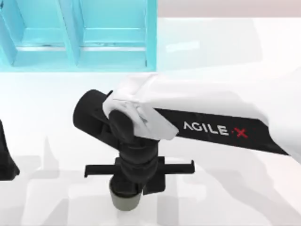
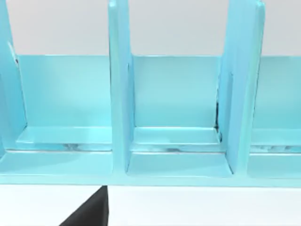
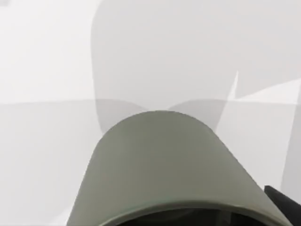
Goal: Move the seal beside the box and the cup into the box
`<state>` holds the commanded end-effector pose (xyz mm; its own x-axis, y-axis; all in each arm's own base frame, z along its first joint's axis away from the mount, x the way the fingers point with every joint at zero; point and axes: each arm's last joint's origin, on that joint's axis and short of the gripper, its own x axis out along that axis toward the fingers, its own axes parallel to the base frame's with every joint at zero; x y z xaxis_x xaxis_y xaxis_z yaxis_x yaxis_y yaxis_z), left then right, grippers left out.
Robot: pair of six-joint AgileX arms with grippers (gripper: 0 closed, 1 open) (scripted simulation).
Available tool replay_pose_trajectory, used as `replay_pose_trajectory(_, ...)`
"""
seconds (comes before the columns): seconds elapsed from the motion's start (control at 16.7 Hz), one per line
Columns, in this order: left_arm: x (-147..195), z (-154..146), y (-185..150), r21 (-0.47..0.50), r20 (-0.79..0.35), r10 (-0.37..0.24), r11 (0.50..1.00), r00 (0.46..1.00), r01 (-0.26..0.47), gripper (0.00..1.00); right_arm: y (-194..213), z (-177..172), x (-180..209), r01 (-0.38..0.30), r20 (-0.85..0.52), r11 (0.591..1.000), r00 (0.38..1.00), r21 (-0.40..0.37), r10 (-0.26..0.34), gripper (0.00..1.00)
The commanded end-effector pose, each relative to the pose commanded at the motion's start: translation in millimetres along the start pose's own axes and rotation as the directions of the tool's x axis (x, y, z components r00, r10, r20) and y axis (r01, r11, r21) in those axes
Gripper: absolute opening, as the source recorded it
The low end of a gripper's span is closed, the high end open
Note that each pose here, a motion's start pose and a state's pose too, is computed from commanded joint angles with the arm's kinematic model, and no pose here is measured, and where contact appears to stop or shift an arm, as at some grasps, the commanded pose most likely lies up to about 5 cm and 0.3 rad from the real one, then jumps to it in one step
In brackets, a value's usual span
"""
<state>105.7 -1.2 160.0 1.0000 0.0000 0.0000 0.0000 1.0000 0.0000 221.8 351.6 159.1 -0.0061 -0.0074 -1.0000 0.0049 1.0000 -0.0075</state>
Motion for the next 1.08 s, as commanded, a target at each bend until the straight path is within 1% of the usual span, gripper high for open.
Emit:
replay_pose_trajectory(0.24, 0.0, 0.0, 0.0, 0.0, 0.0, 0.0, 1.0, 1.0, 0.0, 1.0, -48.6, 0.6, -55.9, -0.022, 0.016, 1.0, 1.0, 0.005, 0.022, 0.0)
replay_pose_trajectory(0.42, 0.0, 0.0, 0.0, 0.0, 0.0, 0.0, 1.0, 1.0, 0.0, 1.0, -77.1, -2.8, -77.3, -0.014, 0.009, 1.0, 1.0, 0.007, 0.014, 0.0)
replay_pose_trajectory(0.84, 0.0, 0.0, 0.0, 0.0, 0.0, 0.0, 1.0, 1.0, 0.0, 1.0, -82.2, -1.8, -79.0, -0.008, 0.007, 1.0, 1.0, 0.004, 0.008, 0.0)
replay_pose_trajectory(0.96, 0.0, 0.0, 0.0, 0.0, 0.0, 0.0, 1.0, 1.0, 0.0, 1.0, -95.8, 9.7, -77.4, 0.003, 0.008, 1.0, 1.0, 0.004, -0.003, 0.0)
replay_pose_trajectory(1.08, 0.0, 0.0, 0.0, 0.0, 0.0, 0.0, 1.0, 1.0, 0.0, 1.0, -120.5, 28.1, -76.7, 0.013, 0.012, 1.0, 1.0, 0.008, -0.014, 0.0)
